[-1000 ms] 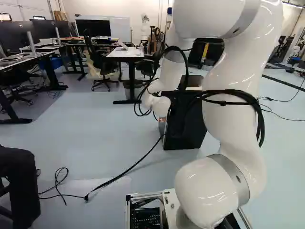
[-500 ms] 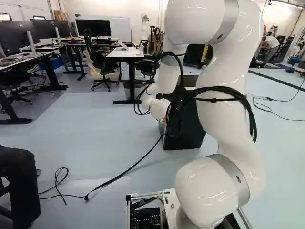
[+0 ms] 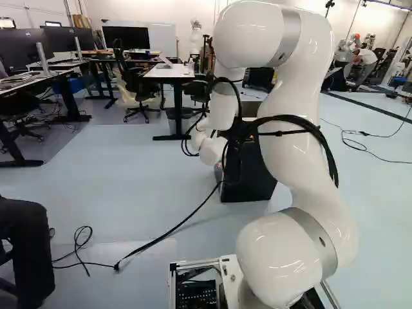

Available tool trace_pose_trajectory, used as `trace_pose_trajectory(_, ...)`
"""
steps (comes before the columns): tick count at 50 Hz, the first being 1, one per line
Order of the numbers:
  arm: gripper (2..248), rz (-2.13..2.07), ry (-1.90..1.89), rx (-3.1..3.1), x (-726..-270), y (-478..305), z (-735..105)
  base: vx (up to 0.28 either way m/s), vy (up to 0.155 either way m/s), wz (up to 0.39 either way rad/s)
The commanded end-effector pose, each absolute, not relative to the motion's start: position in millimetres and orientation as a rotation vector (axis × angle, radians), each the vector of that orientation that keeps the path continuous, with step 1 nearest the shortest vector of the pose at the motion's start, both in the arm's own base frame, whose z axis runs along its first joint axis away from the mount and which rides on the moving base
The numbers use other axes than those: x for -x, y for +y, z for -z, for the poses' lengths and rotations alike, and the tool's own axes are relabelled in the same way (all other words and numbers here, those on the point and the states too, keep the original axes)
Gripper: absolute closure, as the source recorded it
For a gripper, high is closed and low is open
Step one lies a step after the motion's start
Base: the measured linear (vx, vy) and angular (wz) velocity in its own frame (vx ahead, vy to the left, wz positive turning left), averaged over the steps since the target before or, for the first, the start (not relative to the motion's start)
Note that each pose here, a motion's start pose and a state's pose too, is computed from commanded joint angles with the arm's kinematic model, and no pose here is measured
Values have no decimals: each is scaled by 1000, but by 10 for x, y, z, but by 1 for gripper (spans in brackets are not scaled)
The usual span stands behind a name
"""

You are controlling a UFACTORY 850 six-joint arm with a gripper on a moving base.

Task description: Open the fridge door

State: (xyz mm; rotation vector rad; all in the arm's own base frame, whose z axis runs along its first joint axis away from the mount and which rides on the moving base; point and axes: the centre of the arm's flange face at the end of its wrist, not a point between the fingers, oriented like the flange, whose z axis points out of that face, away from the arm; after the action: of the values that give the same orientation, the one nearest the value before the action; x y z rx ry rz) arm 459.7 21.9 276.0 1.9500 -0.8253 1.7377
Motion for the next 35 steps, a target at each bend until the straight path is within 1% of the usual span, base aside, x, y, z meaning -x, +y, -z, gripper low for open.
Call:
trace_pose_trajectory(21,3,-1740,-784,-1959,-4696,406,-2552,0,0,0)
trace_pose_trajectory(35,3,-1767,-788,-1954,-4888,494,-2515,0,0,0)
